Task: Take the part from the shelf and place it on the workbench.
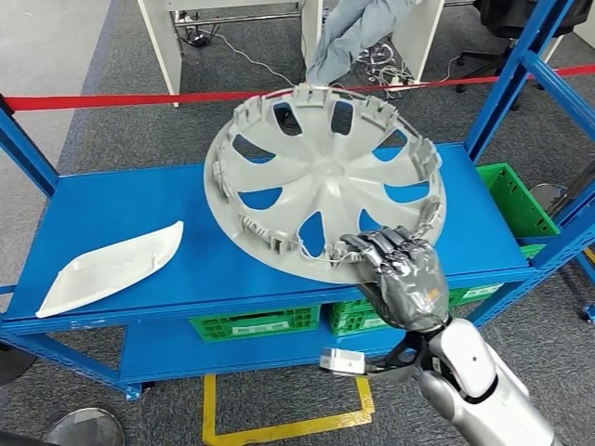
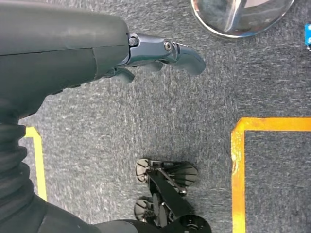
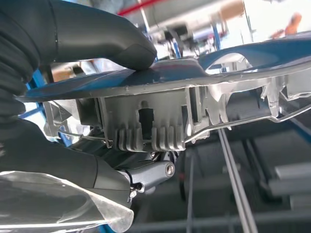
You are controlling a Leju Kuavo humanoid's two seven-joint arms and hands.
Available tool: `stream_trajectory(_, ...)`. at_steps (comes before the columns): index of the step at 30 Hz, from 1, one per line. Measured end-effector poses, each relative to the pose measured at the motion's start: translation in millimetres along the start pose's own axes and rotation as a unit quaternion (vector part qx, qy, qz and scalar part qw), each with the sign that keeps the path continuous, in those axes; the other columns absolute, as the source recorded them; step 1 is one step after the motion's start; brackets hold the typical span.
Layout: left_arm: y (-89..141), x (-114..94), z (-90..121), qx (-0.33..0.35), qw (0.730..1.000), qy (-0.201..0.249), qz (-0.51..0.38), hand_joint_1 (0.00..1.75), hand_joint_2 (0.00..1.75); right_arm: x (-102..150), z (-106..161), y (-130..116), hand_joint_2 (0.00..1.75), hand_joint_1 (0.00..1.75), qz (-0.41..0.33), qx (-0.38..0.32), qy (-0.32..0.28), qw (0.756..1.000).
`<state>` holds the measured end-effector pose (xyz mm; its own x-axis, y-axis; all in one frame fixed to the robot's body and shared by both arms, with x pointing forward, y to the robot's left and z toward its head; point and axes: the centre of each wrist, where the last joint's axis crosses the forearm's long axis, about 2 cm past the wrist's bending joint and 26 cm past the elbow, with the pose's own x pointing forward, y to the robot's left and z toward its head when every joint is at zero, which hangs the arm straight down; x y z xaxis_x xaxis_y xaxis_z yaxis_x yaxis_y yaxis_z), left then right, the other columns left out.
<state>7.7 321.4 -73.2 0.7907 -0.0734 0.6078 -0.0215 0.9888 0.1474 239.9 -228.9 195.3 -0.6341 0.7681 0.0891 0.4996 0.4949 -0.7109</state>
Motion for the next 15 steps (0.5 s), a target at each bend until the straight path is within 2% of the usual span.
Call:
stream_trajectory(10, -0.1, 0.4, 0.5, 0.009, 1.000, -0.011, 0.000, 0.00, 1.75, 5.3, -1.3, -16.7, 1.75, 1.75, -0.020, -0.086, -0.001, 0.996)
stream_trajectory(15, -0.3, 0.9, 0.5, 0.039, 0.999, -0.023, 0.012, 0.00, 1.75, 7.4, -1.6, -21.7, 1.75, 1.75, -0.040, -0.107, 0.008, 0.993)
